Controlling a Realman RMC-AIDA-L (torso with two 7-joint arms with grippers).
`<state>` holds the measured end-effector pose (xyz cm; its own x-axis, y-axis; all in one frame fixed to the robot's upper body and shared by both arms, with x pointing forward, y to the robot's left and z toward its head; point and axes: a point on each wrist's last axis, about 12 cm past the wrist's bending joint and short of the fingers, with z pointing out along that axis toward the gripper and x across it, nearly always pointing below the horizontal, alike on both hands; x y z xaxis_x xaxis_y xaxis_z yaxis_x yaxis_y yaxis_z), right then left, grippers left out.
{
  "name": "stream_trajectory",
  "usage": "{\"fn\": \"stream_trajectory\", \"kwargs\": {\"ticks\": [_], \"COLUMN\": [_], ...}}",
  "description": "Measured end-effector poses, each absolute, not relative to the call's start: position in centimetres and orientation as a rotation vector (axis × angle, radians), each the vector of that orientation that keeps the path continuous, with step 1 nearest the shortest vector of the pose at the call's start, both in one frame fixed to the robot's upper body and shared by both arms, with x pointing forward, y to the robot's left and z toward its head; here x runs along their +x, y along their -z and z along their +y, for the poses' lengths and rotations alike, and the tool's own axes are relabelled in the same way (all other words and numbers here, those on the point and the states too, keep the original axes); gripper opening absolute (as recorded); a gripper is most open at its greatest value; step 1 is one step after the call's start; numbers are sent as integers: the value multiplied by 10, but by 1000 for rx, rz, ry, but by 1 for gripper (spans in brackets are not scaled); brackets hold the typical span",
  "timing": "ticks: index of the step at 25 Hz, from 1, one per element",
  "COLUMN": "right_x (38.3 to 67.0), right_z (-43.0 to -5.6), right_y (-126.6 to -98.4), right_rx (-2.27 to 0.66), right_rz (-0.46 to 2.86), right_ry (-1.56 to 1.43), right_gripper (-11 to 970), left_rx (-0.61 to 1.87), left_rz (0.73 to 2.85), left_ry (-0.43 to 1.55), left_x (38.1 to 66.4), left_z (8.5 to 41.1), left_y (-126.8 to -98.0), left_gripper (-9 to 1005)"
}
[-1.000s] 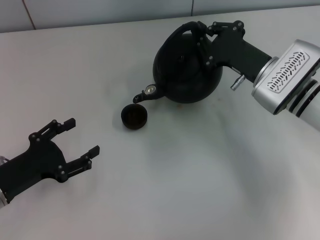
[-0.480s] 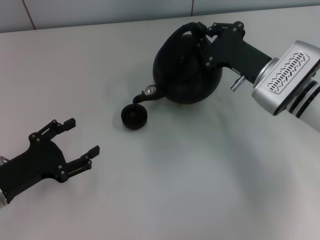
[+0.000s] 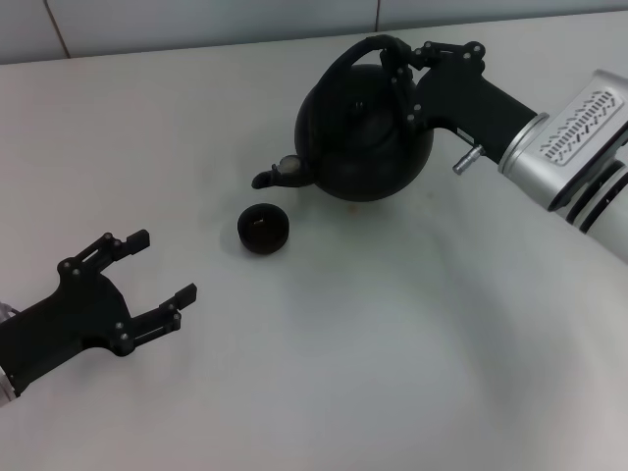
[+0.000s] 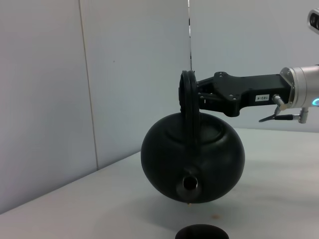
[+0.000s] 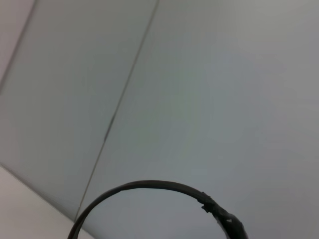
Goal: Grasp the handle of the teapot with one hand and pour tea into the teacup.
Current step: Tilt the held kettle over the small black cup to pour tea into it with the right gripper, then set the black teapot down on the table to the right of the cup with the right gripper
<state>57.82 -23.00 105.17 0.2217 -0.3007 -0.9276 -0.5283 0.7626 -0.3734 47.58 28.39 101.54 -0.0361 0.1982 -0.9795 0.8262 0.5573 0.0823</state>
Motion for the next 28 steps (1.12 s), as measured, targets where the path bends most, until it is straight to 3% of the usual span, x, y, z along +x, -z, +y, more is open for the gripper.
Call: {"fn": "stream_trajectory", "kwargs": {"ticks": [11, 28], "right_x": [569, 551], "right_z": [-242, -272], "right_y": [-1049, -1037], "right_rx": [-506, -254], "right_rz": [1455, 1511], "right_ry": [-359, -379], "right_gripper": [76, 78], "left_rx": [900, 903], "left_rz": [1555, 1552], "left_ry": [635, 636], "left_x": [477, 479], "left_z": [283, 283], "left_y": [-1016, -1017], "left_gripper": [859, 859]}}
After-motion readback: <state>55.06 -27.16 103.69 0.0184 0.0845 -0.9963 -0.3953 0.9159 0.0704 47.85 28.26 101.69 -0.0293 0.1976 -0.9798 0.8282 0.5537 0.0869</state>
